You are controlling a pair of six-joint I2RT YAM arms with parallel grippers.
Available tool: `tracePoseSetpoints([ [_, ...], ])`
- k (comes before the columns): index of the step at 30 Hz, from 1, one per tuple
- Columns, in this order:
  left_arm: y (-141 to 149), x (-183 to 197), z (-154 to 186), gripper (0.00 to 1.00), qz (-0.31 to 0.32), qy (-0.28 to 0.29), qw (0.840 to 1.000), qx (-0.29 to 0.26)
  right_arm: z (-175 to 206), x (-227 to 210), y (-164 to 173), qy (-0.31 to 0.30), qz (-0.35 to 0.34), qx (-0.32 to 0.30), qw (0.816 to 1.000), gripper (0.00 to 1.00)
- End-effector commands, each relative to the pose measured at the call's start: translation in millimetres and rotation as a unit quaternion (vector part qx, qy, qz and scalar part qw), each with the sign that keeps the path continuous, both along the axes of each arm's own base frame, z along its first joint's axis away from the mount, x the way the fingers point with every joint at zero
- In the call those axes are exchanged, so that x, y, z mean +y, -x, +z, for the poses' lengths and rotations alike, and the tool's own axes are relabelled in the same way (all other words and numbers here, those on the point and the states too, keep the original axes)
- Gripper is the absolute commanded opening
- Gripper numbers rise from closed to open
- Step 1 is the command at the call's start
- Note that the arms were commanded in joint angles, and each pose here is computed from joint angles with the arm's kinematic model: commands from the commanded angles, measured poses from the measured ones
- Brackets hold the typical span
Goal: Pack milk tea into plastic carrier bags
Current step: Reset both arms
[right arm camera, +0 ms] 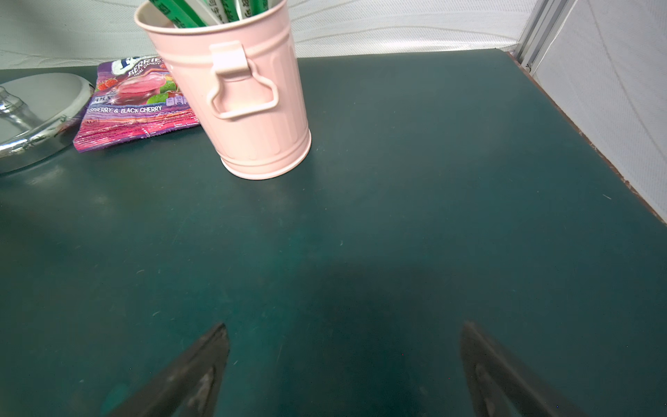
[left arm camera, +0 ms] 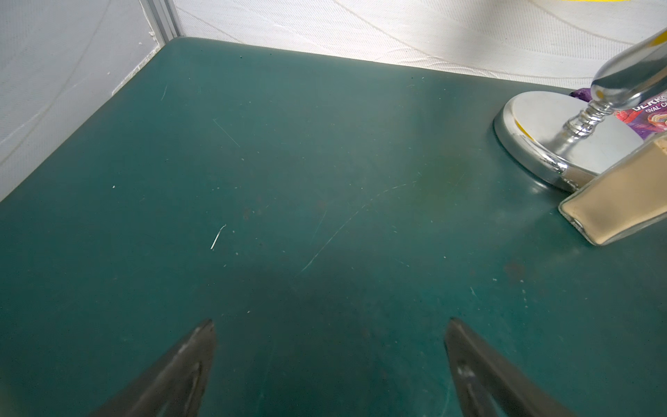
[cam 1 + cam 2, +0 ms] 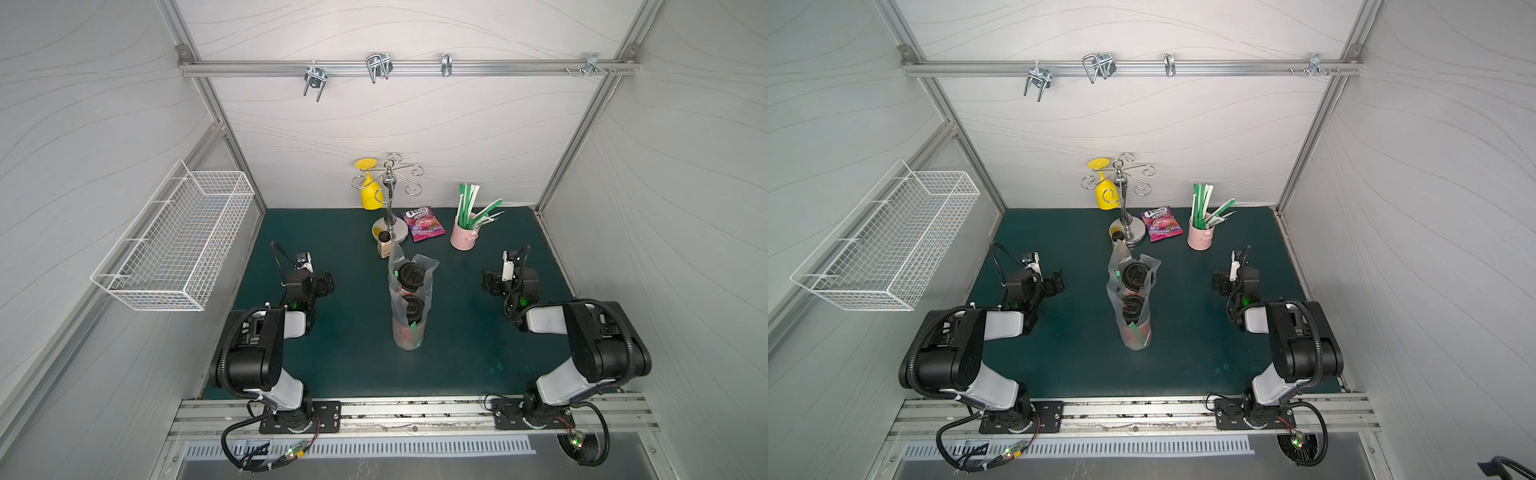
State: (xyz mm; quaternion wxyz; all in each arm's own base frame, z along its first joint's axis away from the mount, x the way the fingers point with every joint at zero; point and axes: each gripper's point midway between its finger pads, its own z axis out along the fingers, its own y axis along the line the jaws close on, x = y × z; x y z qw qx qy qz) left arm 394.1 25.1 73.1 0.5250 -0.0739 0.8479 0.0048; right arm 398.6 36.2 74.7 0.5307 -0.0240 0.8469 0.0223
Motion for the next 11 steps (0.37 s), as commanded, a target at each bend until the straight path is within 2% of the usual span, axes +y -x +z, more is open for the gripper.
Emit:
tracePoseSetpoints([
  [1, -9.2, -0.9, 16.6, 0.99, -0.005, -0.012, 0.999, -0.034, 6.9, -0.7, -3.5, 0.004, 0.003, -0.014, 1.000, 0.99],
  [11, -9.2, -0.7, 16.7, 0.99, -0.005, -0.012, 0.999, -0.034, 7.4, -0.3, -3.0, 0.002, 0.004, -0.016, 1.000, 0.99],
])
